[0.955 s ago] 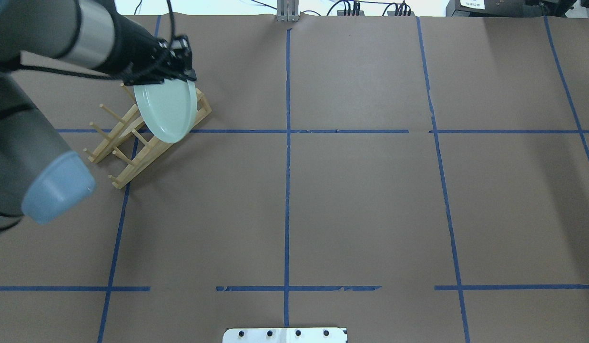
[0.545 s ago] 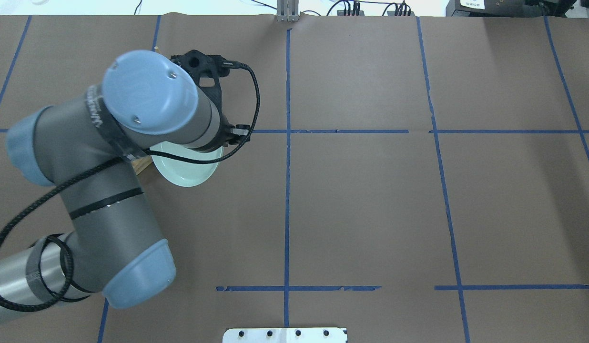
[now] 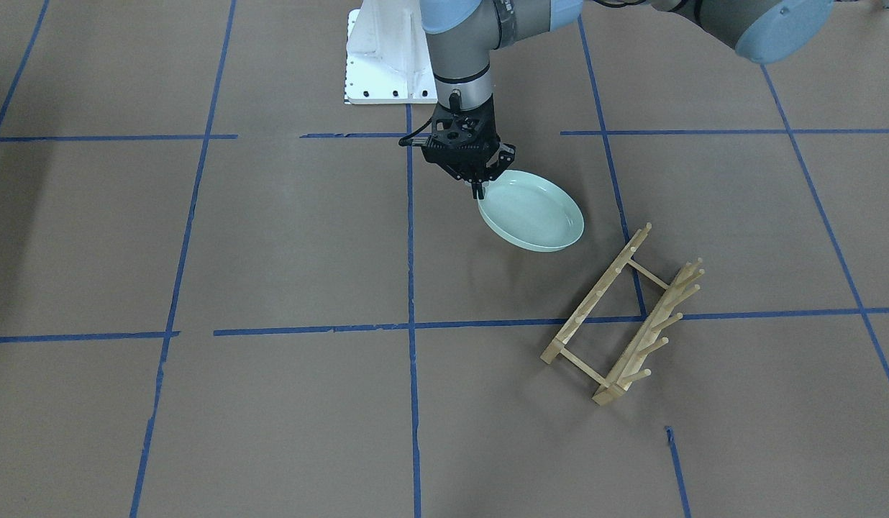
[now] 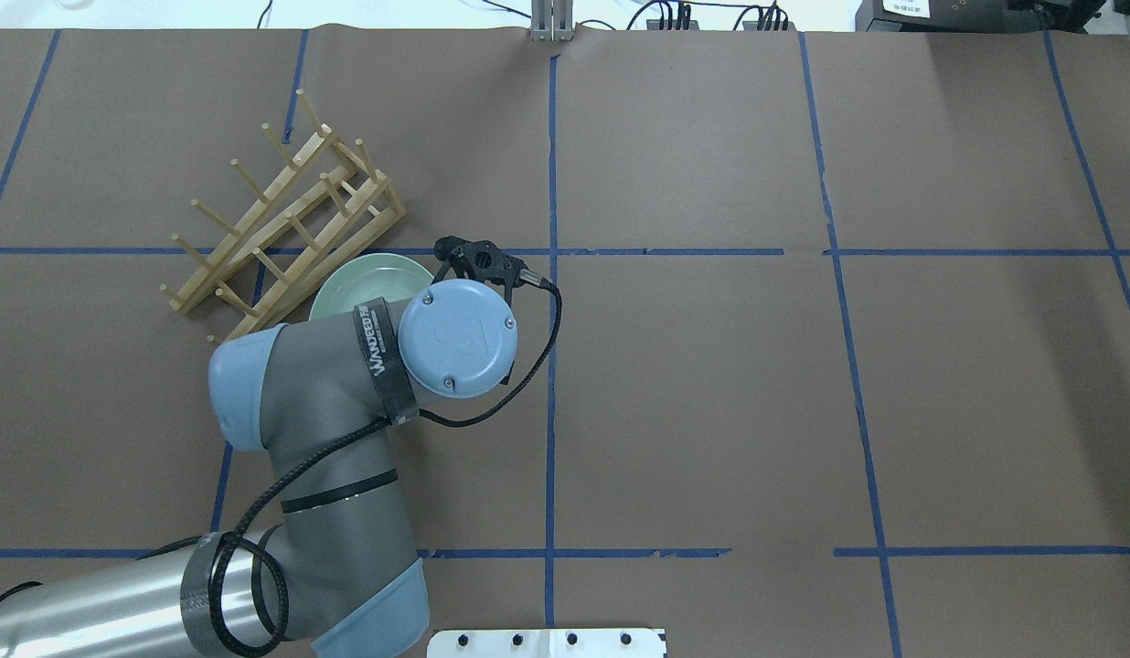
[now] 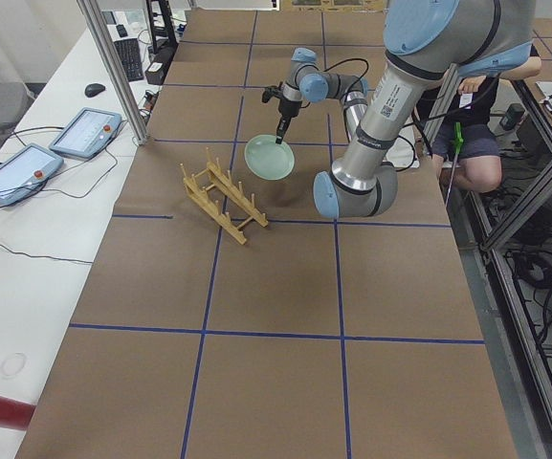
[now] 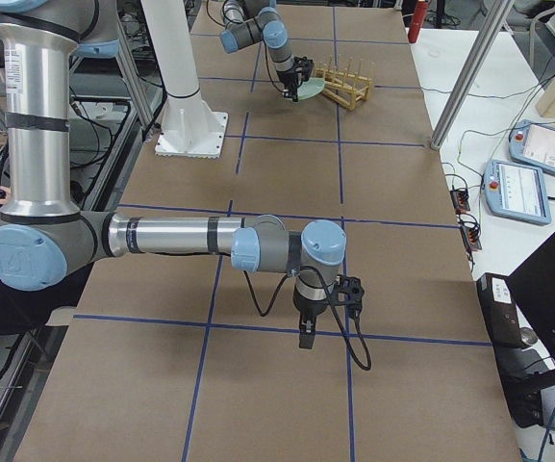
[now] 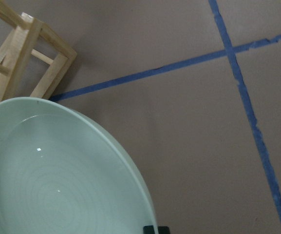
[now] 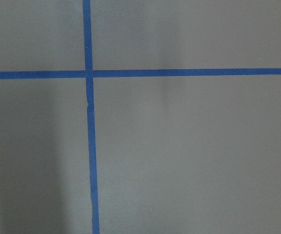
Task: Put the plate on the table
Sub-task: 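Swing the plate with the left gripper down toward the robot, laying it flat, then set the plate on the table, open the left gripper and withdraw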
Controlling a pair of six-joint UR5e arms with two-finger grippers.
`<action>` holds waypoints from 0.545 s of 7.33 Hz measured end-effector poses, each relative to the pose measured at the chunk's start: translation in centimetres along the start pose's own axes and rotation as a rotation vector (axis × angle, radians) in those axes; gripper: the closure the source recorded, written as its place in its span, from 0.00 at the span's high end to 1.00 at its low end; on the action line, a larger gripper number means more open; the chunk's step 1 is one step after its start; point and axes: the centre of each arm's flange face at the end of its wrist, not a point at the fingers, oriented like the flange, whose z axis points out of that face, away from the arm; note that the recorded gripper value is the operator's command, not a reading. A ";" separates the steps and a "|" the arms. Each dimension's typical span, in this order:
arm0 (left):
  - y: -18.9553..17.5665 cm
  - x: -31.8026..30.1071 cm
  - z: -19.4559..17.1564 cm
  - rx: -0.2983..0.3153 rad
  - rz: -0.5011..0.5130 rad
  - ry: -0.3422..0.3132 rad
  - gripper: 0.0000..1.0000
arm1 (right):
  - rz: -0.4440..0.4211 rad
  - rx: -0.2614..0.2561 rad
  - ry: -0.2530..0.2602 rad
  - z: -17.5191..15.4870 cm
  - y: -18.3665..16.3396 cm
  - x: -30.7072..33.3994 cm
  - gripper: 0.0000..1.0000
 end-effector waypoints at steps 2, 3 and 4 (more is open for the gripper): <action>2.2 1.9 1.7 -0.016 0.046 -0.010 1.00 | 0.000 0.000 0.000 0.0 0.0 0.0 1.00; 2.5 2.4 2.0 -0.001 0.051 -0.004 1.00 | 0.000 0.001 0.000 0.0 0.0 0.0 1.00; 2.4 2.6 1.8 0.016 0.046 0.008 1.00 | 0.000 0.001 0.000 0.0 0.0 0.0 1.00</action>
